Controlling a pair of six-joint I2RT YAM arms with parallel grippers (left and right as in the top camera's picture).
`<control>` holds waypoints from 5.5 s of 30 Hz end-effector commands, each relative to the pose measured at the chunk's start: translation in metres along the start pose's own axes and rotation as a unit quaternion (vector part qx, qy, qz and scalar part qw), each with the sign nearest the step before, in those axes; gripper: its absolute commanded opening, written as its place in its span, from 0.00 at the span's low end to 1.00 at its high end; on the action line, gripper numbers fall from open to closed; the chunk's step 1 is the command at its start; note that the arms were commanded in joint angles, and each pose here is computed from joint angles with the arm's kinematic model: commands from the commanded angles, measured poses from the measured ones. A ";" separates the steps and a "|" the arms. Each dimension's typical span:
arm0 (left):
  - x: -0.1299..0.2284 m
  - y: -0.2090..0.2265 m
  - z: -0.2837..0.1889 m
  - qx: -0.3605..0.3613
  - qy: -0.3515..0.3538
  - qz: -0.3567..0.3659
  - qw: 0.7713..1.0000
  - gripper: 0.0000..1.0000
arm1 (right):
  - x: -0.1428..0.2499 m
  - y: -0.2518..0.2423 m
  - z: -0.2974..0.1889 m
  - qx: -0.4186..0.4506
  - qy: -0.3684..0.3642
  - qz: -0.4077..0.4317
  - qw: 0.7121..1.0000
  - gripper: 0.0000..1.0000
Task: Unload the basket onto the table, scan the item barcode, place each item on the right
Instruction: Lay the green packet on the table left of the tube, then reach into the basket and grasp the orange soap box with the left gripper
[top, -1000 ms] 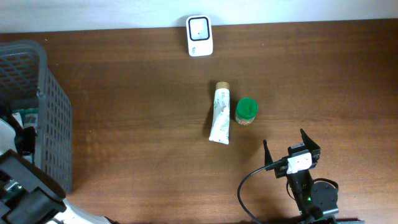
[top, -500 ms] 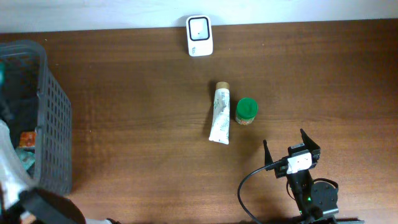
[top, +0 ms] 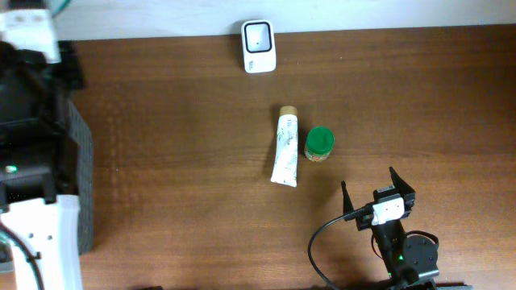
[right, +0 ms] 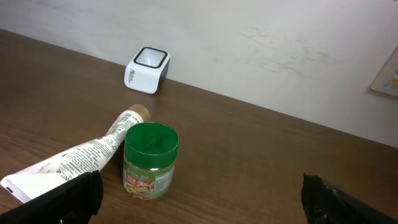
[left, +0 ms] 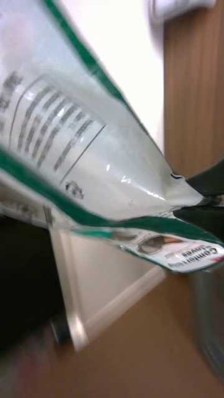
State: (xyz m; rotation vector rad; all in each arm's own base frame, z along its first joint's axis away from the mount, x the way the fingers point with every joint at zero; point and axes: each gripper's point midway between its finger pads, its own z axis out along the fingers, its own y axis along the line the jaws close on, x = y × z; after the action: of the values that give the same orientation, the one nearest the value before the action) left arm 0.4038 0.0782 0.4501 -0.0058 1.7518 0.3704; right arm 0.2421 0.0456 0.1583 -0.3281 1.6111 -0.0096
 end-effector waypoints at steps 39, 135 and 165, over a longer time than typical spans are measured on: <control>0.167 -0.301 0.018 0.282 0.416 -0.152 0.851 0.99 | 0.001 0.003 0.000 -0.008 -0.001 0.005 1.000 0.99; 0.316 0.169 0.002 -0.238 0.509 -0.335 0.756 0.99 | 0.001 0.003 0.000 -0.008 -0.001 0.005 1.000 0.98; 0.477 0.119 0.032 -0.195 0.534 -0.319 0.758 0.69 | 0.001 0.003 0.000 -0.008 0.000 0.005 1.000 0.98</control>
State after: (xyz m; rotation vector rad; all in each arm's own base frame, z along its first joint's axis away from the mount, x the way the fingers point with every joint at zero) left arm 0.3109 0.2969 0.0290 -1.3240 2.5419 0.2137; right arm 0.2421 0.0456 0.1583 -0.3281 1.6111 -0.0096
